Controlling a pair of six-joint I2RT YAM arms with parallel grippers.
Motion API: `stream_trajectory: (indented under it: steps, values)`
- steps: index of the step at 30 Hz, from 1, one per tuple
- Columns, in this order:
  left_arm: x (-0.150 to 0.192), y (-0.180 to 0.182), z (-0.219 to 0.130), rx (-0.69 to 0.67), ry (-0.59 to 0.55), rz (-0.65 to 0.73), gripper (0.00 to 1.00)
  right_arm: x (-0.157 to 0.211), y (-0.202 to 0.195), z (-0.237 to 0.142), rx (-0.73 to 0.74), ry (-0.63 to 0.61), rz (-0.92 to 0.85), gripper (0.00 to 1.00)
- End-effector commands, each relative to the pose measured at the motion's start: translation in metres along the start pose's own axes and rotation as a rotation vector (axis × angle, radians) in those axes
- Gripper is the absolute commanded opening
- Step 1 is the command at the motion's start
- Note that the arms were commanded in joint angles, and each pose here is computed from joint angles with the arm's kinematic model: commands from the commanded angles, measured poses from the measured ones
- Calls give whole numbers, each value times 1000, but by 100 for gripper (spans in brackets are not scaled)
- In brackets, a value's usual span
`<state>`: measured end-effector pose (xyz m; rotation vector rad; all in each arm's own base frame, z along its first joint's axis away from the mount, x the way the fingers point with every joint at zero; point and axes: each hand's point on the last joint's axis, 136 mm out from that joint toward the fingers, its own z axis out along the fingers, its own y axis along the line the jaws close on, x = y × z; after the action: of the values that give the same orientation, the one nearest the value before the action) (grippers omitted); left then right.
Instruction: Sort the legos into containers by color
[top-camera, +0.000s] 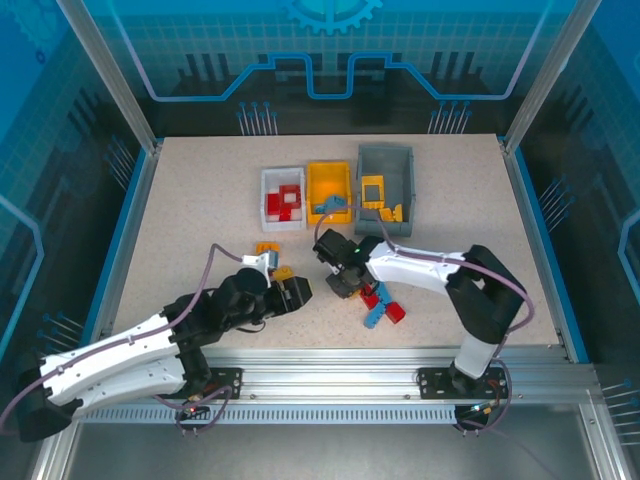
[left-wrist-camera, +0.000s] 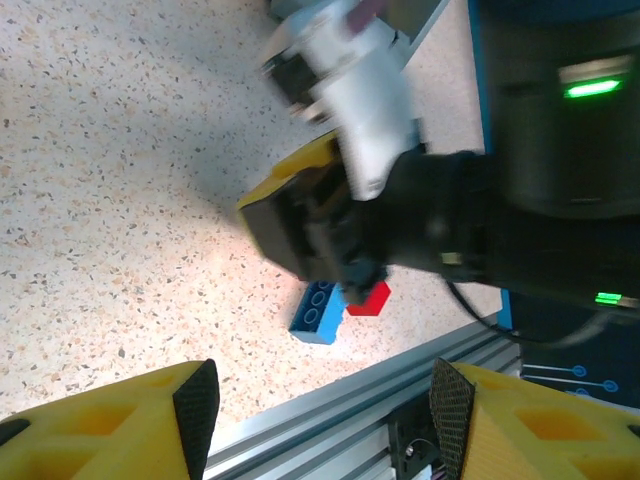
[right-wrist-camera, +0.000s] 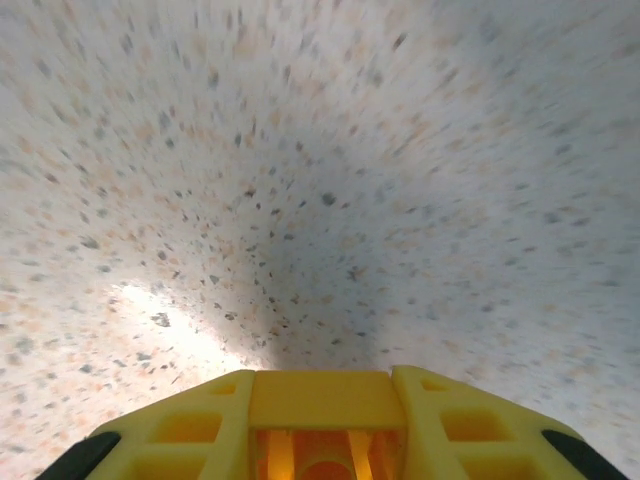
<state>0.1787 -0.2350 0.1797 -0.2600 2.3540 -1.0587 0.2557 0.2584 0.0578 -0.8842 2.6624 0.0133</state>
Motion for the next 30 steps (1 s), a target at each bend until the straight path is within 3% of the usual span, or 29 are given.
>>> stream_trajectory:
  steps: [1, 8, 16, 25, 30]
  values:
    - [-2, -22, 7, 54, 10, 51, 62, -28, -40, -40, 66, -129, 135, 29]
    - [-16, -58, 39, 32, 10, 187, 63, -62, -150, -65, 228, -207, 420, 31]
    - [-60, -92, 74, -16, -63, 283, 63, -106, -237, -33, 428, -116, 564, 31]
    - [-88, -123, 94, 3, -72, 351, 64, -118, -277, 17, 530, 23, 599, 35]
    - [-83, -116, 95, -5, -59, 344, 64, -123, -276, 19, 518, 10, 600, 46]
